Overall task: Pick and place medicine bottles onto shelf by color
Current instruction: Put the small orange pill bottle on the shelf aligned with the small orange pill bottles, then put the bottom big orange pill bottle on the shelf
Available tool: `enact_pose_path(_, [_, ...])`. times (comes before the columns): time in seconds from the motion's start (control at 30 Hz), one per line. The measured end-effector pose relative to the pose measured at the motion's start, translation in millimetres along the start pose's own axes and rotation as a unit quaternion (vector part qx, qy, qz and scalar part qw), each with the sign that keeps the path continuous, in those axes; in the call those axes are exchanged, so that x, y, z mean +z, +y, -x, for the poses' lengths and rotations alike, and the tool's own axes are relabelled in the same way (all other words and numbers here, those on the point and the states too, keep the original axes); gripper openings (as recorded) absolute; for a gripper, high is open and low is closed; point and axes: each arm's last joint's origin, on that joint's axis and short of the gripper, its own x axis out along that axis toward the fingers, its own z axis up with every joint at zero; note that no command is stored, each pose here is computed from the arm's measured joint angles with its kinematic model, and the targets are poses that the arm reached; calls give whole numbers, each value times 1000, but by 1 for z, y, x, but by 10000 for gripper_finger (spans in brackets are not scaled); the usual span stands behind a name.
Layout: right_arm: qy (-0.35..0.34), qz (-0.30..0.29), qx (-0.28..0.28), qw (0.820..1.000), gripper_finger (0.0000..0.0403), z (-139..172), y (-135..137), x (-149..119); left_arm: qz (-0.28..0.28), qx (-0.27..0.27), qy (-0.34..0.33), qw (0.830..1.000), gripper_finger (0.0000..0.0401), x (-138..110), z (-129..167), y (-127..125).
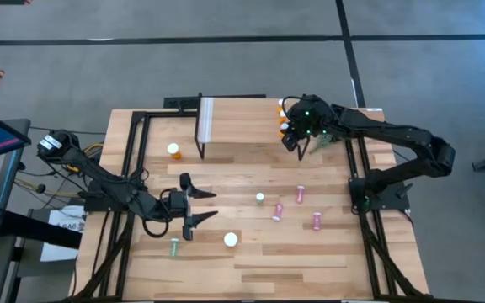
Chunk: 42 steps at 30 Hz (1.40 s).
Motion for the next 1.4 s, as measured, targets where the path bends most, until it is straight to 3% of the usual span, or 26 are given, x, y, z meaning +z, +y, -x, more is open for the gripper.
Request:
enact_pose_path(0.5, [1,-5,7,1000,246,0,0,0,1,-1,1,1000,222,0,0,0])
enact_pose_path(0.67, [-13,-6,10,1000,251,9,0,2,2,-2,3,1000,222,-1,0,0])
enact_pose_path(1.1, [-63,-12,30,997,251,71,3,-4,2,0,11,1000,222,-3,0,0])
enact_pose_path(1.4, [-81,9,128,988,250,114,39,-21,16,16,31,999,222,-7,-3,5])
